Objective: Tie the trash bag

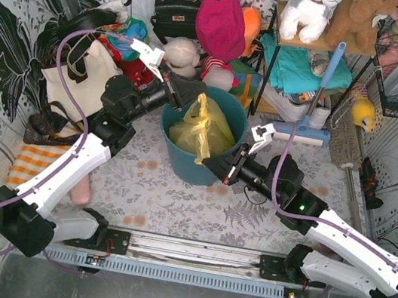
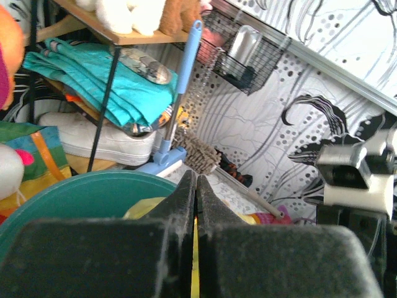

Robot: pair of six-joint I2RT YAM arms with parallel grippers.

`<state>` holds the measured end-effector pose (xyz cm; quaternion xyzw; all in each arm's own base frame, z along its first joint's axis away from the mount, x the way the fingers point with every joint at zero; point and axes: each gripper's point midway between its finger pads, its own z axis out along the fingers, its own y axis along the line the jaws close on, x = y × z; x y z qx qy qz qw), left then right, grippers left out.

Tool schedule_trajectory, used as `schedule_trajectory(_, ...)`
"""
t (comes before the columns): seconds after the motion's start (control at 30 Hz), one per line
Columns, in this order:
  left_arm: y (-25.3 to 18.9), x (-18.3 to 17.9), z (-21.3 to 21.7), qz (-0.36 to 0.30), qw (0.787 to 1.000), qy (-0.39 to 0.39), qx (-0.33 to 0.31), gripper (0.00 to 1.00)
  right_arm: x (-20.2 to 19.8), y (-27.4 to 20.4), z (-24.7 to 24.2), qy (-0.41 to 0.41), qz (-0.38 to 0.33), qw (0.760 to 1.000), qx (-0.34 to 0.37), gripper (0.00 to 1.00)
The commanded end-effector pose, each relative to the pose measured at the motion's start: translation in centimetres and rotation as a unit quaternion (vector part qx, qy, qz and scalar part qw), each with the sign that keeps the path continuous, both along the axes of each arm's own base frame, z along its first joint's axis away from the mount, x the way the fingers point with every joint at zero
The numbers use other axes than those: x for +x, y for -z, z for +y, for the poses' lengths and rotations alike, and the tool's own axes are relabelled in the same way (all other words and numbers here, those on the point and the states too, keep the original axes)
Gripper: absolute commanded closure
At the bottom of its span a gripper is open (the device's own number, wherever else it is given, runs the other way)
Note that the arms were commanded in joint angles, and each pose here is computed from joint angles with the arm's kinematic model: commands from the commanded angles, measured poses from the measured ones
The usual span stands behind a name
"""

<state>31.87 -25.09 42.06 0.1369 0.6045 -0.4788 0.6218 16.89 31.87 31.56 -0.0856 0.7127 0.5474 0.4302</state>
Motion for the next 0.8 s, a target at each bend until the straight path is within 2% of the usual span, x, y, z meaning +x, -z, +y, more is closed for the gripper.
schedule_trajectory(0.0, -0.9, 1.0, 1.0, -0.019, 0.999, -0.036, -0.013, 0.79, -0.5, 2.1, -0.6, 0.002, 0.029, 0.999, -0.027, 1.0)
schedule_trajectory(0.13, -2.3, -0.1, 1.3, -0.036, 0.999, -0.028, -0.025, 0.77, -0.3, 1.7, -0.8, 0.007, 0.02, 0.999, -0.03, 1.0)
schedule_trajectory(0.3, -2.9, -0.2, 2.0, -0.034, 0.998, -0.048, -0.012, 0.95, -0.4, 1.2, -0.8, 0.002, 0.012, 0.999, -0.035, 1.0)
schedule_trajectory(0.4, -2.2, 0.8, 2.7, -0.011, 0.997, -0.08, 0.004, 0.95, -0.4, 0.2, -1.2, 0.005, -0.005, 0.999, -0.041, 1.0)
schedule_trajectory(0.43, -1.9, 1.1, 2.9, -0.001, 0.996, -0.085, 0.008, 0.88, -0.4, 0.0, -1.4, 0.007, -0.01, 0.999, -0.044, 1.0)
schedule_trajectory(0.5, -1.6, 1.3, 2.9, 0.027, 0.996, -0.083, 0.009, 0.66, -0.3, -0.6, -1.7, 0.012, -0.018, 0.999, -0.045, 1.0)
schedule_trajectory(0.63, -2.0, -0.2, 2.0, 0.097, 0.995, -0.035, 0.0, 0.5, -0.1, -0.8, -1.8, 0.018, -0.022, 0.999, -0.044, 1.0)
schedule_trajectory(0.77, -1.1, -2.4, 0.7, 0.149, 0.988, 0.028, -0.009, 0.4, 0.3, -1.2, -1.5, 0.023, -0.028, 0.999, -0.035, 1.0)
